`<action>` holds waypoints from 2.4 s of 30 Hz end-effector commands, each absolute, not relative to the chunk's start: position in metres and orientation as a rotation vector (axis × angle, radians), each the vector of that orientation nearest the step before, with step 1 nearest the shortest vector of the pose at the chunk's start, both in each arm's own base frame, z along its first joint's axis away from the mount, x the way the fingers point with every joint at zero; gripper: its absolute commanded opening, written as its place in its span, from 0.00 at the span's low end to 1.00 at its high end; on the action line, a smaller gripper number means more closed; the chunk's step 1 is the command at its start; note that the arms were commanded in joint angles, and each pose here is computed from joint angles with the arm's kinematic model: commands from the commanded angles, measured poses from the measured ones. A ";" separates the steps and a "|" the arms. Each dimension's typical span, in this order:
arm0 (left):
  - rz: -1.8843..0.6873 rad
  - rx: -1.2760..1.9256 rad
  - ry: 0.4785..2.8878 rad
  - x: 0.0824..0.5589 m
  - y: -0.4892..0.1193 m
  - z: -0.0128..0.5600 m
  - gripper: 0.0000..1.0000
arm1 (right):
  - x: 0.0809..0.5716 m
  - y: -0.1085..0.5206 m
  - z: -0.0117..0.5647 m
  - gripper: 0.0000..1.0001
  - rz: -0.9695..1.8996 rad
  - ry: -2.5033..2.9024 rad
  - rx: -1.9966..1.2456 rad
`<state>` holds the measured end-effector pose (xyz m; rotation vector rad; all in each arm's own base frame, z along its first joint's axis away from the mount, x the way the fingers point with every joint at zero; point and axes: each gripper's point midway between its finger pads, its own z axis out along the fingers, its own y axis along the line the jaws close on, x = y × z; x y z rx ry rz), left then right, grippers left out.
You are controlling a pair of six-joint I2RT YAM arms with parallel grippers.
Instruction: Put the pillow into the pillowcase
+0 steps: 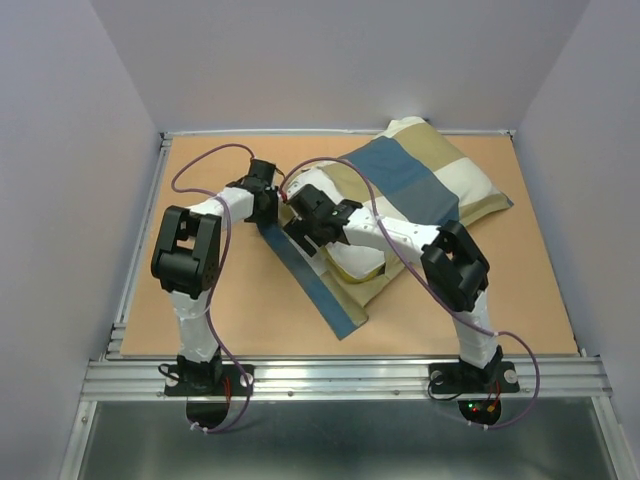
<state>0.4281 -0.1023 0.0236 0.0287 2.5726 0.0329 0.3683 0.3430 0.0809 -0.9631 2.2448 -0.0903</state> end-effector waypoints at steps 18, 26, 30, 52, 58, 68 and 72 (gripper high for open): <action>0.096 0.475 2.649 0.415 0.002 0.060 0.30 | 0.382 0.324 0.149 1.00 0.213 2.241 -0.801; -0.063 0.289 2.524 0.419 -0.017 0.101 0.80 | 0.392 0.363 0.145 1.00 0.151 2.229 -0.876; -0.159 0.169 2.462 0.414 -0.027 0.124 0.88 | 0.381 0.376 0.134 1.00 0.064 2.202 -0.954; -0.275 -0.109 2.644 0.373 -0.033 0.046 0.99 | 0.385 0.373 0.023 0.63 -0.167 2.316 -1.116; -0.169 -0.108 2.656 0.378 -0.021 0.040 0.94 | 0.380 0.383 0.038 0.00 0.449 2.543 -0.930; -0.475 0.111 2.288 0.396 -0.089 0.130 0.99 | 0.402 0.368 0.175 0.01 1.567 2.409 -0.402; -0.600 0.126 2.169 0.402 -0.126 0.162 0.99 | 0.399 0.367 0.214 0.00 1.798 2.302 -0.275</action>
